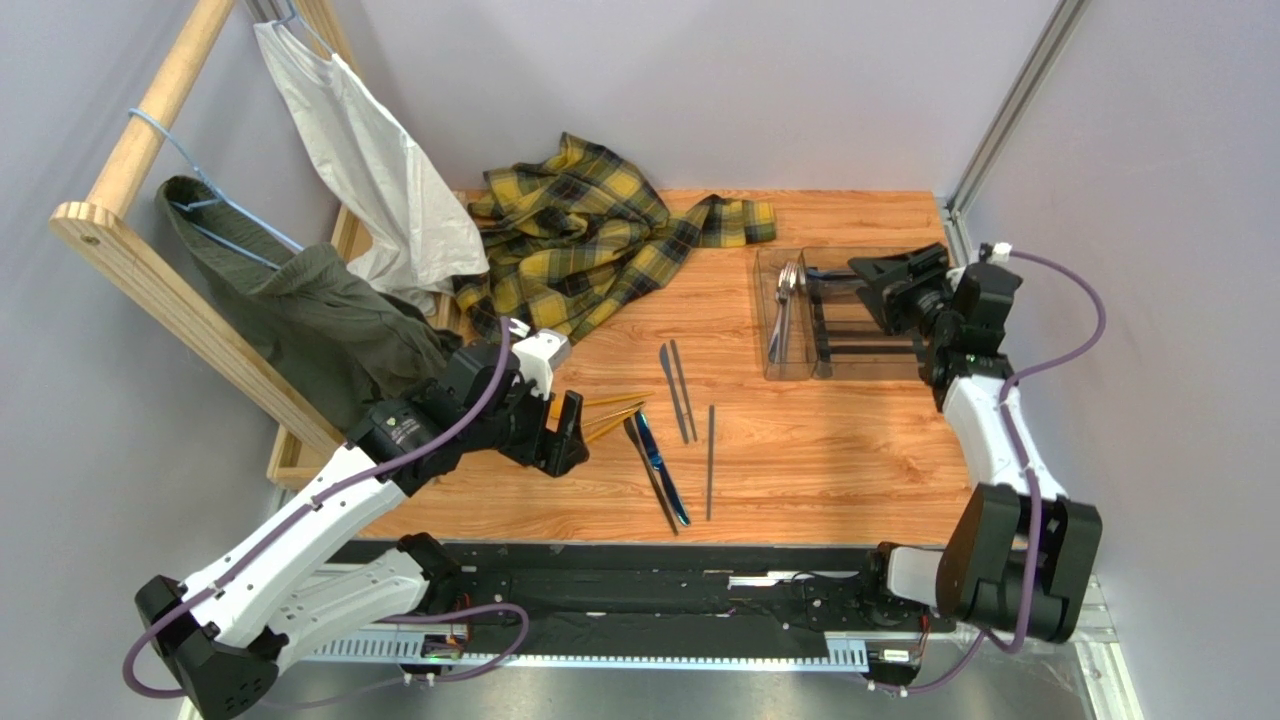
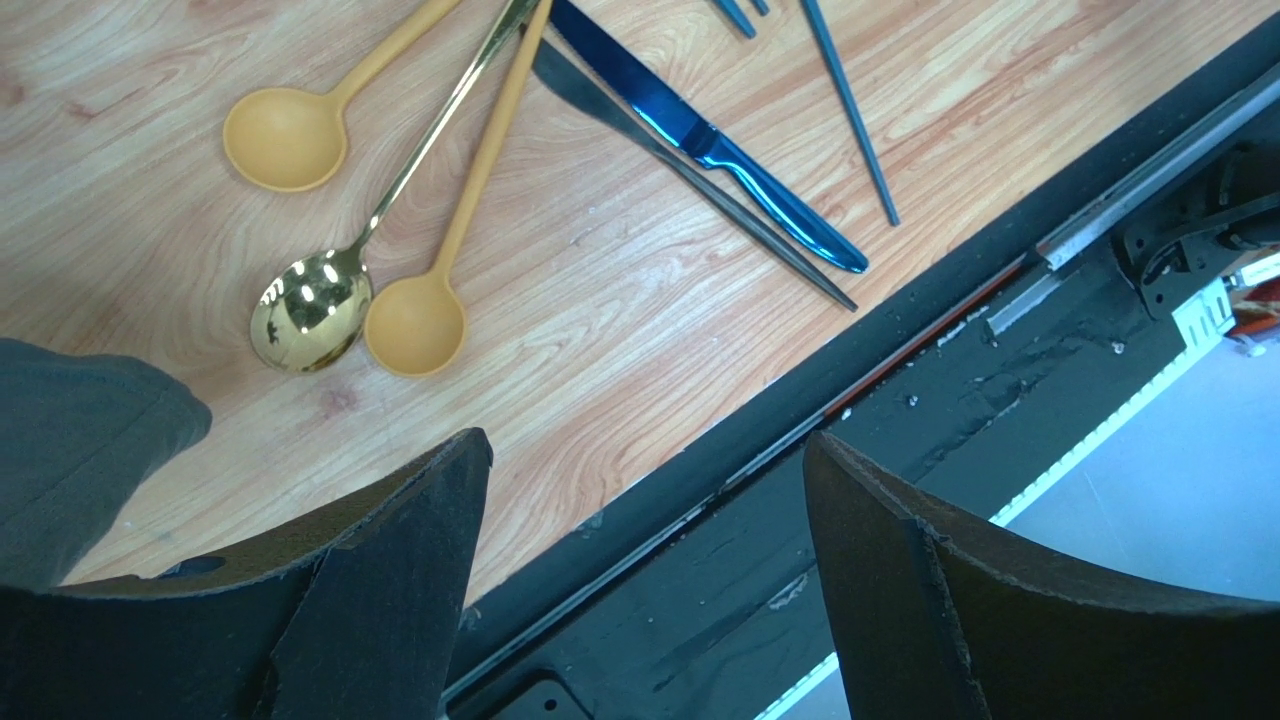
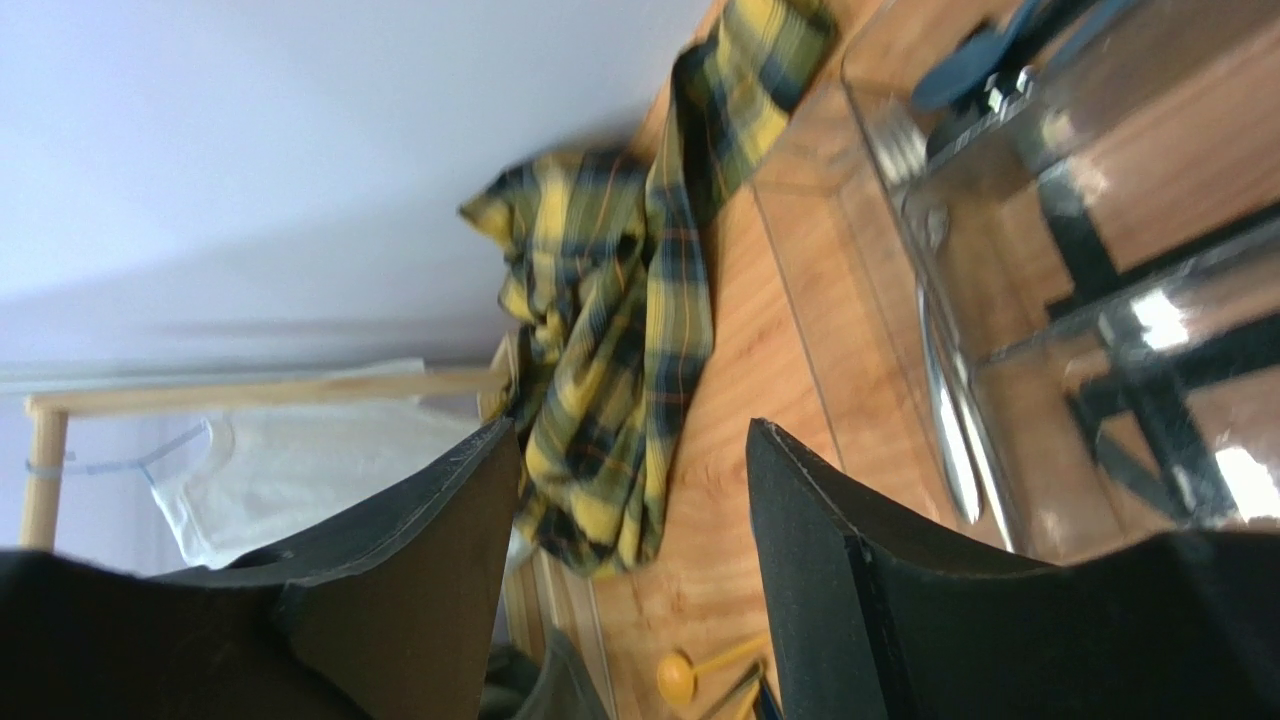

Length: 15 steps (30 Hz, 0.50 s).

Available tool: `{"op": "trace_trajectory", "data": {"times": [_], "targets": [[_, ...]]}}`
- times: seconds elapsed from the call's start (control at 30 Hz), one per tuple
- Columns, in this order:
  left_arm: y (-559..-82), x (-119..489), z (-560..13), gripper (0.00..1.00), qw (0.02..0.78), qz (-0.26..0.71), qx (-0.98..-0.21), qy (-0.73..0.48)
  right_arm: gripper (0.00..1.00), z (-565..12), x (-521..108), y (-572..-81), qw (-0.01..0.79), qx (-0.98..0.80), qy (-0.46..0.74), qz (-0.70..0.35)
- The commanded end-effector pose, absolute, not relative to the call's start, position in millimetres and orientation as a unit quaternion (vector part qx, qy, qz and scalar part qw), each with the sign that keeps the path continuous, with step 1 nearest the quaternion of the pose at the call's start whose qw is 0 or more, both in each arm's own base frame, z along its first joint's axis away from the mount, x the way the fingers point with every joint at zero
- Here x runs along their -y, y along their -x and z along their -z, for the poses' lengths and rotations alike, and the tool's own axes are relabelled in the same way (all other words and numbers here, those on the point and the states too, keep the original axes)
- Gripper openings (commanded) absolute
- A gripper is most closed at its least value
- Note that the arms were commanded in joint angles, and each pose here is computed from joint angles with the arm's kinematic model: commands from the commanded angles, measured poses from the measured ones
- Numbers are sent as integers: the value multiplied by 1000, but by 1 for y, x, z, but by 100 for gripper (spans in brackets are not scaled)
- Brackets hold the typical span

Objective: Sort the eating utensils into containers
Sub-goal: Place the spoon in the storage box, then pick up the spoon from the center of the board.

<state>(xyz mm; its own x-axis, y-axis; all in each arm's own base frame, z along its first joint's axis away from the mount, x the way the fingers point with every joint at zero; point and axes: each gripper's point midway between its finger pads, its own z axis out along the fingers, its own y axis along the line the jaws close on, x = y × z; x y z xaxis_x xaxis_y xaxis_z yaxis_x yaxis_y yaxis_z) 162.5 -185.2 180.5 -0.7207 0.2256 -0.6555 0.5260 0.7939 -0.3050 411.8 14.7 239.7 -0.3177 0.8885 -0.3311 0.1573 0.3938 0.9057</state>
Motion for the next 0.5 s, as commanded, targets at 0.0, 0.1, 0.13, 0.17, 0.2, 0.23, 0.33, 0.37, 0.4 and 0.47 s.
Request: {"op": "trace_trajectory", "data": {"times": [0.0, 0.1, 0.13, 0.17, 0.2, 0.23, 0.33, 0.37, 0.4, 0.47], "targets": [[-167, 184, -179, 85, 313, 233, -899, -200, 61, -245, -51, -382, 477, -707, -304, -425], [-170, 184, -174, 85, 306, 225, -903, -200, 60, -230, -77, -361, 457, -725, -280, -432], [-171, 184, -171, 85, 300, 221, -907, -198, 60, -225, -88, -354, 448, -730, -271, -440], [-171, 185, -169, 85, 298, 219, -908, -197, 60, -221, -93, -349, 441, -732, -270, -443], [-172, 184, -167, 85, 296, 215, -910, -196, 60, -227, -100, -344, 449, -727, -254, -453], [-173, 184, -164, 85, 293, 211, -912, -195, 60, -218, -106, -338, 441, -735, -247, -452], [-176, 180, -161, 85, 291, 197, -918, -185, 60, -217, -112, -327, 444, -738, -229, -454], [-177, 183, -163, 85, 295, 202, -915, -186, 60, -216, -119, -323, 439, -742, -216, -459], [-177, 184, -160, 85, 292, 205, -916, -183, 60, -218, -125, -320, 438, -744, -200, -463], [-182, 189, -156, 85, 295, 210, -916, -171, 63, -213, -133, -314, 437, -753, -176, -459]]}}
